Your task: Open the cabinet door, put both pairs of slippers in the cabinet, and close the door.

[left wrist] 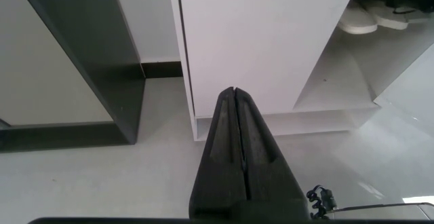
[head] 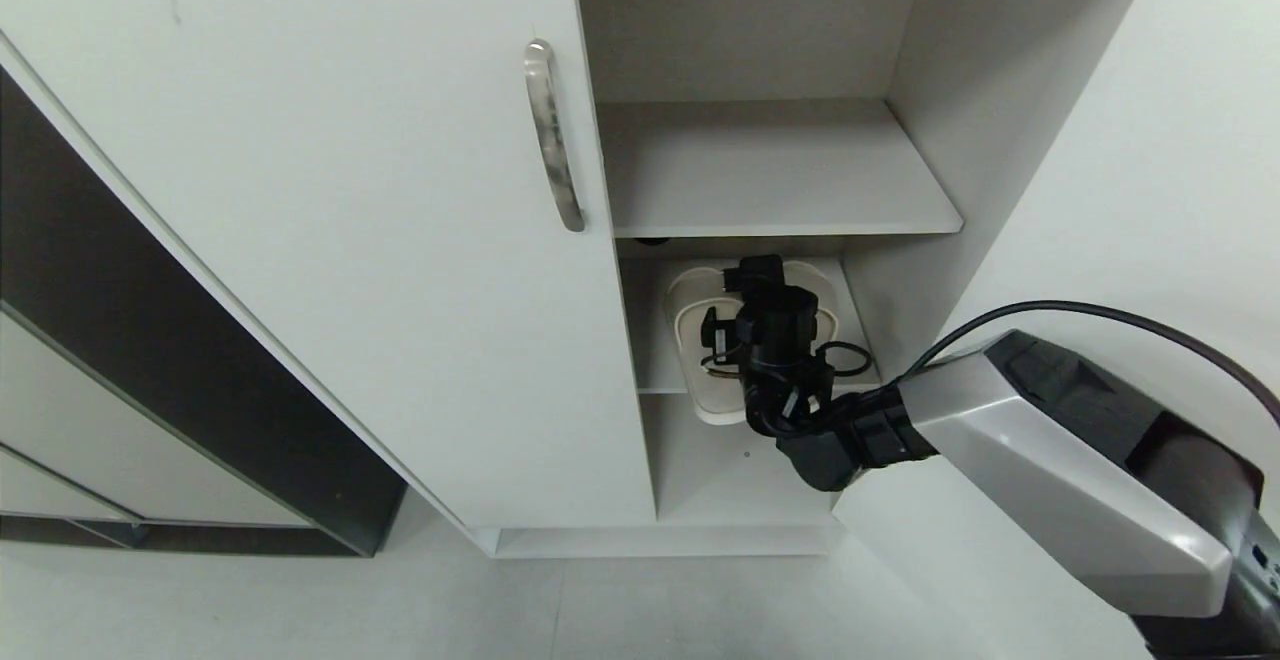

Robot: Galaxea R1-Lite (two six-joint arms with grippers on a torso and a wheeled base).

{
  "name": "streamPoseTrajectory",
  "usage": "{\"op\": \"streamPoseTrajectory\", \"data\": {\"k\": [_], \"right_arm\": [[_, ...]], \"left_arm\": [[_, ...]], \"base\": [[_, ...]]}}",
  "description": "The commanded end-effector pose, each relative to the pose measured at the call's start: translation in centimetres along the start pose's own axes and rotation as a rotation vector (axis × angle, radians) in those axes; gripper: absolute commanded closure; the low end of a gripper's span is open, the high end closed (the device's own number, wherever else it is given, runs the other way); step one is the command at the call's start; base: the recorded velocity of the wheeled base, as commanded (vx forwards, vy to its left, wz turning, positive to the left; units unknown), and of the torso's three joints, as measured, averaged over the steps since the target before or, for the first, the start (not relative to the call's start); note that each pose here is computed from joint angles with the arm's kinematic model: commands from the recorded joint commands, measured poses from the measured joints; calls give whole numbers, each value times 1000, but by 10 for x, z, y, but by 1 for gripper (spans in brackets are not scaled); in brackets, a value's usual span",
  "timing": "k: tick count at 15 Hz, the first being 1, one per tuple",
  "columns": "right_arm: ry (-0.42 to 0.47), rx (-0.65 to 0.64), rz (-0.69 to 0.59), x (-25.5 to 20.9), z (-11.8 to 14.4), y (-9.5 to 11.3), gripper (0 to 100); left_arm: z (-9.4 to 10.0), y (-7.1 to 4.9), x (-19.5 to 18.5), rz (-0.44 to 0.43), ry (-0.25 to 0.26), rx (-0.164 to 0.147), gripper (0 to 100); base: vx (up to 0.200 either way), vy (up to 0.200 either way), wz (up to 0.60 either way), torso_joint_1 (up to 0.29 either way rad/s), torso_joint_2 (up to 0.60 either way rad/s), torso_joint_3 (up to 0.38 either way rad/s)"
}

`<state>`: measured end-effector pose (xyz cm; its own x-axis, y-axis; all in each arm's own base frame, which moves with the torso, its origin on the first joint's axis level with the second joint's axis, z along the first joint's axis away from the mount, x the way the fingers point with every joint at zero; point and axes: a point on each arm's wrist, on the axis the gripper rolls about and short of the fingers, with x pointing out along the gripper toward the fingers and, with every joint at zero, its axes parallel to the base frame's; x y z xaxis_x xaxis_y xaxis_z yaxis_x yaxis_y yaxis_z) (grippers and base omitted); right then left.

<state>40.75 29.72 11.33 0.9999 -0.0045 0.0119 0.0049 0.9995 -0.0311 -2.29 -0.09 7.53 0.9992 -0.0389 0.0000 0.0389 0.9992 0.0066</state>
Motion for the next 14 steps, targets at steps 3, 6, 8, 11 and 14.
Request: {"op": "streamPoseTrajectory", "data": {"k": [3, 6, 8, 11, 14], "right_arm": [[14, -12, 85, -81, 4, -17, 0], [-7, -13, 121, -105, 4, -18, 0], [-20, -4, 129, -109, 12, -17, 0], [-28, 1, 129, -111, 17, -19, 0], [-34, 5, 129, -111, 20, -20, 0]], "left_arm": [[0, 0, 0, -1, 2, 1, 100], [0, 0, 0, 1, 2, -1, 100], [0, 0, 0, -1, 2, -1, 100], [0, 0, 0, 1, 2, -1, 100], [0, 0, 0, 1, 2, -2, 100]], "base": [[0, 0, 0, 0, 0, 0], [-133, 0, 0, 2, 0, 2], [-200, 0, 0, 5, 2, 2], [-133, 0, 0, 3, 0, 0], [0, 0, 0, 0, 0, 0]]}}
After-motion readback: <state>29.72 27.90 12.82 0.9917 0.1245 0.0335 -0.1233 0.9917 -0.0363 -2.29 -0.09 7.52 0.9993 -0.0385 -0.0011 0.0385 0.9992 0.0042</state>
